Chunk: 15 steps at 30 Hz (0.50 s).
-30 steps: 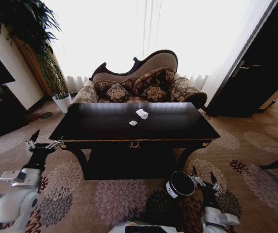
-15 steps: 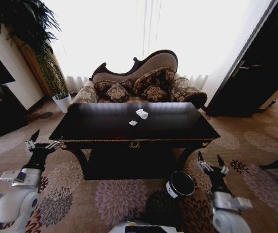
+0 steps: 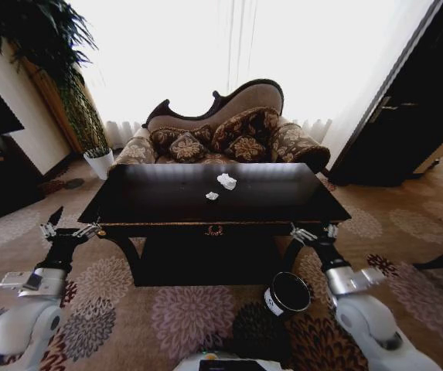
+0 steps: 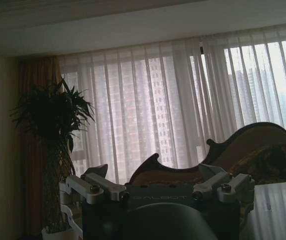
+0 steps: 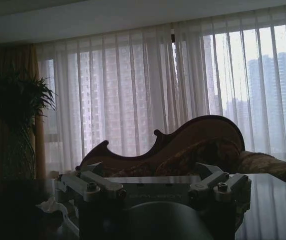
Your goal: Move to the front of the table and place the trash on the table into the trash bin.
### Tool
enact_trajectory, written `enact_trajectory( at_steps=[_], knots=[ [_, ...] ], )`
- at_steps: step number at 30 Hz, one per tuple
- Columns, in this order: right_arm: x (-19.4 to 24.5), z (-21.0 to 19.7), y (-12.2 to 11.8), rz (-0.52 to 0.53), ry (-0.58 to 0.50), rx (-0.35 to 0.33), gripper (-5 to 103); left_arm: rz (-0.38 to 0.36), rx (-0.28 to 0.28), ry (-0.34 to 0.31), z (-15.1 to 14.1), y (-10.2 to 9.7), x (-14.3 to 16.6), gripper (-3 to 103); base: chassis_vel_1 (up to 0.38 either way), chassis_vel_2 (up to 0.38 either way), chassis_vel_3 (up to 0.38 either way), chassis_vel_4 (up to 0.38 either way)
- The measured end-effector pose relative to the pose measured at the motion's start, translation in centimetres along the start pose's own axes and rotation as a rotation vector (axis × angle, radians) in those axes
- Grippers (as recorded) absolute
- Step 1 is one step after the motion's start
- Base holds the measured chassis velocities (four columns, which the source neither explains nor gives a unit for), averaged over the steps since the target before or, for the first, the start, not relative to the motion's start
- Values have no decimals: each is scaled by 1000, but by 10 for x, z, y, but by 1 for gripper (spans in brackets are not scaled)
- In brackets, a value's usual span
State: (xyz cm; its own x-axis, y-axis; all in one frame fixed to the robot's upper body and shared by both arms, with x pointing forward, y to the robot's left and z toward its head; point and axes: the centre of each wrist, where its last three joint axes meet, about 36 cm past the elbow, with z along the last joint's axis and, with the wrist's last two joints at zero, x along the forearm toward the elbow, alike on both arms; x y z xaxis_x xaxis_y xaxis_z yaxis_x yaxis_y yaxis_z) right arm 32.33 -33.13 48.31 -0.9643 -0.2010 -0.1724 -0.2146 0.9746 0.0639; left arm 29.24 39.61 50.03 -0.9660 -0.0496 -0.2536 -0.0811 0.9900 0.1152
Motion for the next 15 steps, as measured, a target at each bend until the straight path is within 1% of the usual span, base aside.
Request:
enact_trajectory(
  at_steps=[4,5,6,8,11,13,15],
  knots=[
    [-18,-5,-14,-34,65,11,100,0,0,0,0,0,0,100,0,0,0,0],
    [-18,-5,-14,-34,65,11,100,0,0,0,0,0,0,100,0,0,0,0],
    [-25,-5,-20,-42,86,20,100,0,0,0,0,0,0,100,0,0,0,0],
    [-29,-5,-23,-47,98,27,100,0,0,0,0,0,0,100,0,0,0,0],
    [-50,-1,-35,-57,148,52,100,0,0,0,0,0,0,100,0,0,0,0],
    [-53,0,-36,-59,154,53,100,0,0,0,0,0,0,100,0,0,0,0],
    [-71,0,-40,-62,164,62,100,0,0,0,0,0,0,100,0,0,0,0]
  ],
)
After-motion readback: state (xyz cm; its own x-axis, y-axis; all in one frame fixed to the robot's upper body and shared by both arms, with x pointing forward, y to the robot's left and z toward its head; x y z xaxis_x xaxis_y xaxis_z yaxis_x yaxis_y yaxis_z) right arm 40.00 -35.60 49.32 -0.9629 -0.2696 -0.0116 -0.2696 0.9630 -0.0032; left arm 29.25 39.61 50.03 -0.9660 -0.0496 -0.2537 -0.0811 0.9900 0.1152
